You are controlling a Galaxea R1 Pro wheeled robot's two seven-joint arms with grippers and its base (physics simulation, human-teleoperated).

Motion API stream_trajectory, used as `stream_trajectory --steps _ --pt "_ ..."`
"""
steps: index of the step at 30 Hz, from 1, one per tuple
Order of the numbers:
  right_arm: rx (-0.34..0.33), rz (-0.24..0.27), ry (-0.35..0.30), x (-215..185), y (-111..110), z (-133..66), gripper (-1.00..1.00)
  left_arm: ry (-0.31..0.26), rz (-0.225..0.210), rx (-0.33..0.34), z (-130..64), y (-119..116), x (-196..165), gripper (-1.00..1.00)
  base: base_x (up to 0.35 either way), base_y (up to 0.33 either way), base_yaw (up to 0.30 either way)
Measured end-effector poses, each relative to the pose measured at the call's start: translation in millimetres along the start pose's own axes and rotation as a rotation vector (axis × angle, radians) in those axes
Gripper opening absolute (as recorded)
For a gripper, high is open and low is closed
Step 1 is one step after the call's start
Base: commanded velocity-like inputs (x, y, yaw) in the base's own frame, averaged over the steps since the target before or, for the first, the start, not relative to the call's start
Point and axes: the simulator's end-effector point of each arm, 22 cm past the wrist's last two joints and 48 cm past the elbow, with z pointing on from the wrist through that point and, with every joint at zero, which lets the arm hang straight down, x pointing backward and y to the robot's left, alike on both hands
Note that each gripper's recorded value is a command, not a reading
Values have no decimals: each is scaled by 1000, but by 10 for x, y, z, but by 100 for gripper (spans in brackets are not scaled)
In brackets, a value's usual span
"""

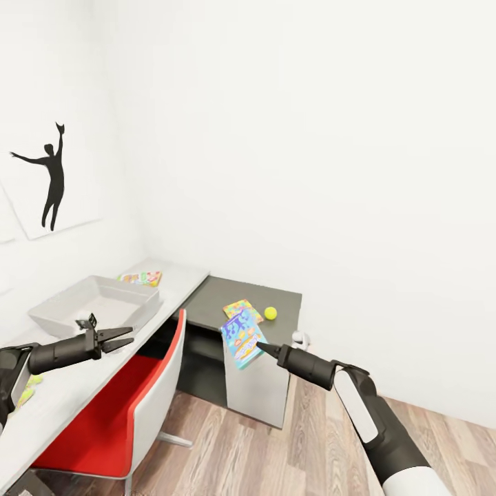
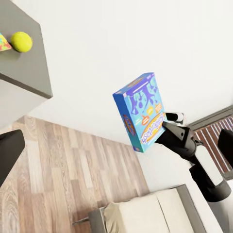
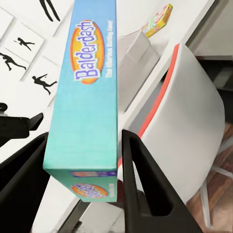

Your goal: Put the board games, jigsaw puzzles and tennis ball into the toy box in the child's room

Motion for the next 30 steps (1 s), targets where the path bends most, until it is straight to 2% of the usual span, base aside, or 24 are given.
stream_trajectory --steps 19,30 --pt "4 -4 6 24 -4 16 -100 -1 -1 1 2 1 0 100 1 -11 286" --pt "-1 -3 0 -5 -7 -14 -100 -1 -2 1 2 5 3 100 162 -154 54"
